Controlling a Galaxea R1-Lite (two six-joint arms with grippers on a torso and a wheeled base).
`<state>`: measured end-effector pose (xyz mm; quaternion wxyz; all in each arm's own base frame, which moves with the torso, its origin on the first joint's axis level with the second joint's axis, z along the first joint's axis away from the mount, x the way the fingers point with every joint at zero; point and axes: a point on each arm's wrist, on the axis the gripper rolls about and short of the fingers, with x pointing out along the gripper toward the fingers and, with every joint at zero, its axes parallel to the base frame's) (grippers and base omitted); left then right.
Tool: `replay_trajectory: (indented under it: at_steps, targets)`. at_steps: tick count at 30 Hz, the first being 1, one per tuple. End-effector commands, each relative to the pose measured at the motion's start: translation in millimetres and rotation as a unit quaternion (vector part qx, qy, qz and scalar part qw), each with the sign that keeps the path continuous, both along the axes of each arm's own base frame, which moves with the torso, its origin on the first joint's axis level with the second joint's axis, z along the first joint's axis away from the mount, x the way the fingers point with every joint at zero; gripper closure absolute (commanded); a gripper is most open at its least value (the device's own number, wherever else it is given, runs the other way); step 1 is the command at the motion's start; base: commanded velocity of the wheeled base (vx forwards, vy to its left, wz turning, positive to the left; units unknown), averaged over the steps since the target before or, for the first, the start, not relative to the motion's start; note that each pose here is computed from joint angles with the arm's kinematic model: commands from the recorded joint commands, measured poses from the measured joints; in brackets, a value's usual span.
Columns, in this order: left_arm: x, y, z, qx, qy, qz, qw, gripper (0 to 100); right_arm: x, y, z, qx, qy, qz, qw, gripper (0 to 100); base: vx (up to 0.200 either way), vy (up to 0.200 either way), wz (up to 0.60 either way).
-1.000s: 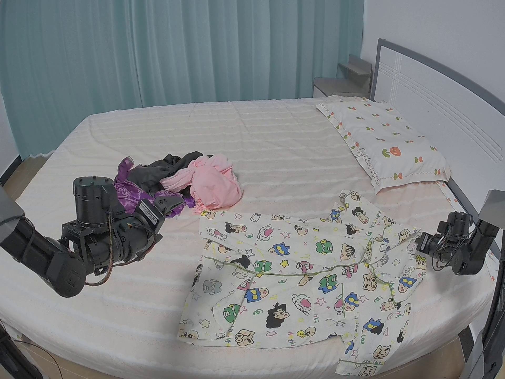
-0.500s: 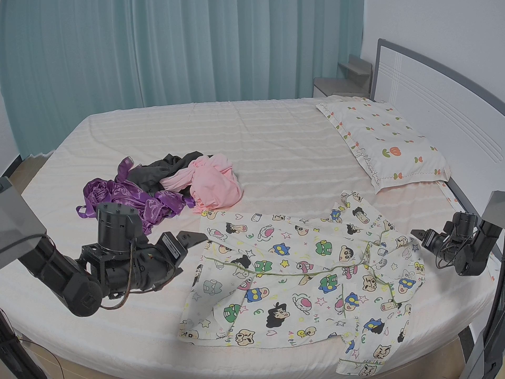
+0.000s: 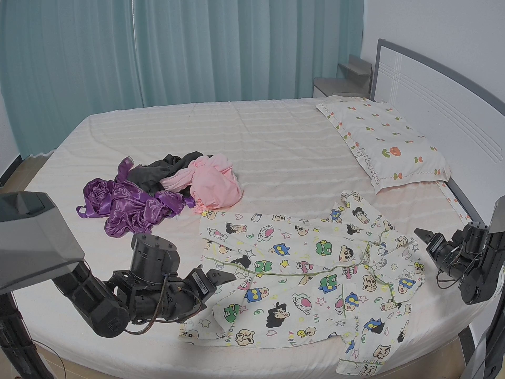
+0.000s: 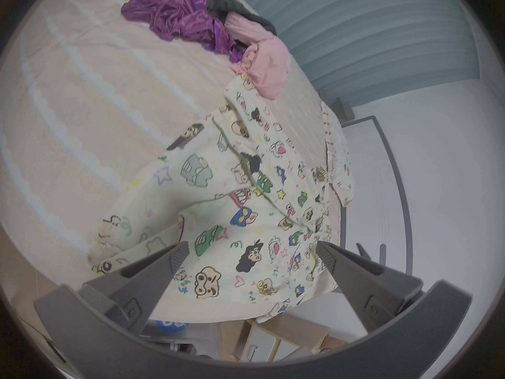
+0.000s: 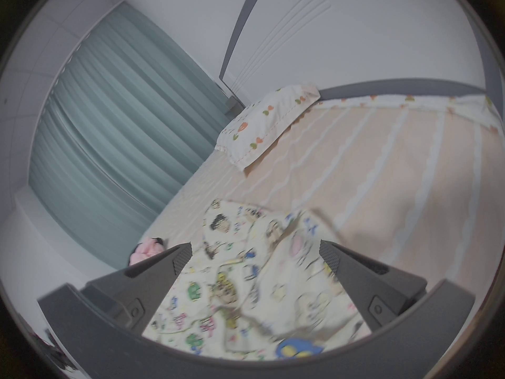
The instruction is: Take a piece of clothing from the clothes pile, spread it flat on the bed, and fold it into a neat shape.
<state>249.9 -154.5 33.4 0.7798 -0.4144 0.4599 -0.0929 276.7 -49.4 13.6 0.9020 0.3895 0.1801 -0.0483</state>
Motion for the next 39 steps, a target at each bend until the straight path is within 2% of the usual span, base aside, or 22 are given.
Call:
replay_trajectory:
  at_steps: [1,6,9,11,15,26,33,37,38,39]
  targets:
    - [-4.4,-9.5,-19.3,0.02,0.025,-0.016,0.9994,0,-13.8,21.7,10.1,0.029,0.002,0.003,0.9996,0,0.0,0.0,0.0]
    - [-3.9,-14.7,-22.4,0.03,0.018,-0.021,0.9992,0,-16.5,31.2,10.1,0.043,0.008,-0.005,0.999,0,0.0,0.0,0.0]
    - [3.8,-20.1,-27.4,0.045,0.006,-0.005,0.9989,0,-17.7,34.4,13.2,0.043,0.004,-0.001,0.9991,0,0.0,0.0,0.0]
    - [2.0,-27.8,-32.5,0.06,0.004,-0.006,0.9982,0,-17.4,33.6,13.4,0.044,0.003,-0.003,0.999,0,0.0,0.0,0.0]
    - [0.3,-28.0,-38.4,0.089,-0.005,-0.014,0.996,0,-19.1,34.5,13.0,0.043,0.007,-0.001,0.999,0,0.0,0.0,0.0]
    - [0.9,-32.5,-43.9,0.106,-0.011,-0.019,0.9941,0,-19.8,35.0,13.1,0.043,0.007,0.0,0.999,0,0.0,0.0,0.0]
    - [11.2,-38.1,-58.8,0.152,-0.033,-0.016,0.9877,0,-20.2,36.2,13.3,0.042,0.007,0.002,0.9991,0,0.0,0.0,0.0]
    - [14.3,-38.4,-57.9,0.15,-0.036,-0.012,0.988,0,-20.2,36.6,13.7,0.042,0.007,0.002,0.9991,0,0.0,0.0,0.0]
    - [14.6,-38.0,-57.9,0.15,-0.036,-0.011,0.988,100,-20.1,36.6,13.3,0.042,0.007,0.002,0.9991,0,0.0,0.0,0.0]
    - [15.2,-37.8,-57.7,0.149,-0.036,-0.01,0.9881,100,-20.1,36.6,13.3,0.042,0.007,0.002,0.9991,0,0.0,0.0,0.0]
